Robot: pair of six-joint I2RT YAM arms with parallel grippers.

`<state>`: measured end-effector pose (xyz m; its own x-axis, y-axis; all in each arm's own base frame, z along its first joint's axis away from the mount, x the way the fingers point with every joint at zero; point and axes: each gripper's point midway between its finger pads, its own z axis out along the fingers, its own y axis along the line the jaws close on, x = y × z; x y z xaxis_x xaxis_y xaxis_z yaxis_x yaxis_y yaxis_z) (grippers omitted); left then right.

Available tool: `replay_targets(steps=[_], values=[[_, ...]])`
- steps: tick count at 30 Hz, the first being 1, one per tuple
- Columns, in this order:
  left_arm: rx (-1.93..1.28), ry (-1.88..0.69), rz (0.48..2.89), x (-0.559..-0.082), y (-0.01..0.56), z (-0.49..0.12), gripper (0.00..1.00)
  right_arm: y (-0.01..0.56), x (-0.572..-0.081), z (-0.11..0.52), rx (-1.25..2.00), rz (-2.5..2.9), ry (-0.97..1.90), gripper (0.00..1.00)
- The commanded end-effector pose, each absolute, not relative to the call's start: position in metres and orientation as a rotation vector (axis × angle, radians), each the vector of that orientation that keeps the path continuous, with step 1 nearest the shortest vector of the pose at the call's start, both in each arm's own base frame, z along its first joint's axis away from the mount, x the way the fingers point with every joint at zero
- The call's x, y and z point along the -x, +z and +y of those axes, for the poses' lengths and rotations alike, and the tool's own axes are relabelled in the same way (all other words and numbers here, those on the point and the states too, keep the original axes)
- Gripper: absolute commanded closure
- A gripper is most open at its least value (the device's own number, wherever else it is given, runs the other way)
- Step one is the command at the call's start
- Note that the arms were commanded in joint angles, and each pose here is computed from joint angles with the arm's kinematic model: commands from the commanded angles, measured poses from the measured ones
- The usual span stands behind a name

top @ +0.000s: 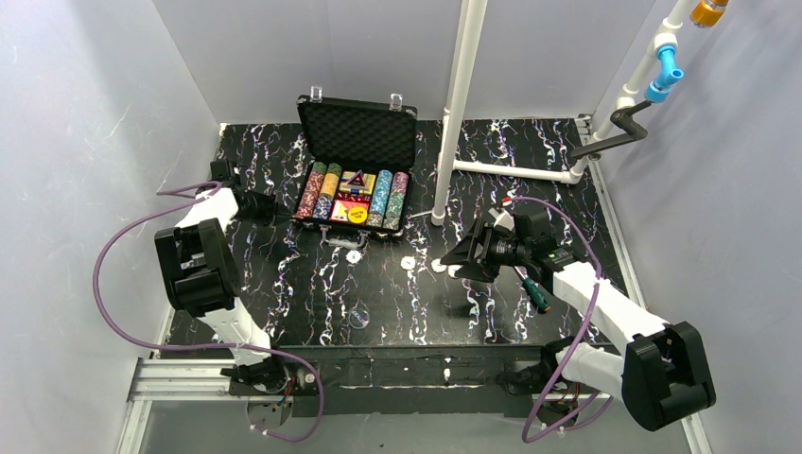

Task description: Pack up texas hold em set

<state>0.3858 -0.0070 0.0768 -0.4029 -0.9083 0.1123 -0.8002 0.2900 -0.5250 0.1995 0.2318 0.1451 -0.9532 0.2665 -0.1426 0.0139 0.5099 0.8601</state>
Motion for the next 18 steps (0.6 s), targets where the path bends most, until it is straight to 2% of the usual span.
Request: replay_targets(steps=[1, 18], values=[[1.605, -0.770, 2.358, -0.380, 0.077, -0.009, 1.00, 0.146, -0.201, 0.232, -0.229, 2.475, 1.435, 0.26], [1.627, -0.785, 2.327, -0.400, 0.070, -0.018, 1.00, 0.143, -0.202, 0.233, -0.240, 2.481, 1.442, 0.26]])
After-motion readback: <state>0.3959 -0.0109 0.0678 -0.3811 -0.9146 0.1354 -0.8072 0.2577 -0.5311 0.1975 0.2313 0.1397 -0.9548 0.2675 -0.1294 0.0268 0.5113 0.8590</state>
